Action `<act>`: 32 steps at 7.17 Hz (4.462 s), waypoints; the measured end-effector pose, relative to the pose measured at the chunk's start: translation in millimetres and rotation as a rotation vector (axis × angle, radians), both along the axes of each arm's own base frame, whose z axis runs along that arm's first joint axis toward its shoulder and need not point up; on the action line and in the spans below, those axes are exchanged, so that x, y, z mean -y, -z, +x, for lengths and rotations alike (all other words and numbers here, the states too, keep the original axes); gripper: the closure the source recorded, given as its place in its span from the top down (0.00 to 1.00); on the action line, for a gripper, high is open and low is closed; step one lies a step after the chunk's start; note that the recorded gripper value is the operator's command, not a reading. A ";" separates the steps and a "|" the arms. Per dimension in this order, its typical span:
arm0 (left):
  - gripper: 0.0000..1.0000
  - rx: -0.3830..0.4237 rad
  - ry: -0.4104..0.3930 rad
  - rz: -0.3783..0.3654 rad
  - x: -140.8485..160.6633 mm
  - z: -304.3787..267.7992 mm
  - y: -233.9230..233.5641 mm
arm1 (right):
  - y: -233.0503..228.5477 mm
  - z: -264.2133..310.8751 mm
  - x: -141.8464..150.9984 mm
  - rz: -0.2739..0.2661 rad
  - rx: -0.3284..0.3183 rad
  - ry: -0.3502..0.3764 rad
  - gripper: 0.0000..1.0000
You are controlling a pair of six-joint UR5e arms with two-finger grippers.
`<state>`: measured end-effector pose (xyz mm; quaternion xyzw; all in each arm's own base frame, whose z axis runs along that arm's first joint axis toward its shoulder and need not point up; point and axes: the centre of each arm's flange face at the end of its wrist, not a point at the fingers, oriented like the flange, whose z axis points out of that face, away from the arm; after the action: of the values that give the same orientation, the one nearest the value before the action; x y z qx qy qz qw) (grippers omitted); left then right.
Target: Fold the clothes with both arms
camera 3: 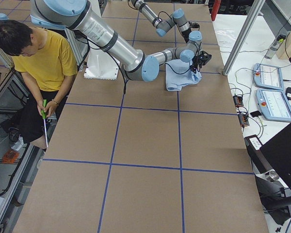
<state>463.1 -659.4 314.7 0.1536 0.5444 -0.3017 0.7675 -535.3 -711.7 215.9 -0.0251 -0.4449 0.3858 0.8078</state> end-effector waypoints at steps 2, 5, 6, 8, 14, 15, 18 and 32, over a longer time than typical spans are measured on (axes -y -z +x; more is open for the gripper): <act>0.89 0.053 -0.031 0.082 6.1 -16.0 -6.4 | 0.9 50.3 31.3 0.037 0.005 0.047 1.00; 0.99 0.226 -0.200 0.299 3.2 -82.7 -61.5 | -66.6 154.4 53.3 0.140 -0.096 0.203 1.00; 0.99 0.279 -0.254 0.371 -1.0 -120.9 -81.5 | -102.3 204.6 53.1 0.186 -0.169 0.275 1.00; 0.99 0.381 -0.361 0.509 -23.2 -212.7 -128.8 | -181.9 326.4 50.2 0.277 -0.248 0.404 1.00; 0.99 0.630 -0.519 0.495 -46.8 -453.0 -218.0 | -376.8 581.4 -66.9 0.475 -0.245 0.605 1.00; 0.99 0.628 -0.507 0.449 -70.7 -478.6 -221.4 | -388.8 598.9 -81.3 0.485 -0.242 0.615 1.00; 0.99 0.617 -0.502 0.436 -140.4 -502.3 -222.0 | -386.1 614.2 -96.6 0.500 -0.254 0.652 1.00; 1.00 0.593 -0.608 0.310 -245.8 -507.0 -276.9 | -413.0 571.0 -215.0 0.392 -0.201 0.826 1.00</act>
<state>-43.9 -413.5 591.6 0.1797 0.3600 0.0795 0.9120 35.7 -496.7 628.9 -0.0093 -0.3817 -0.0589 0.9224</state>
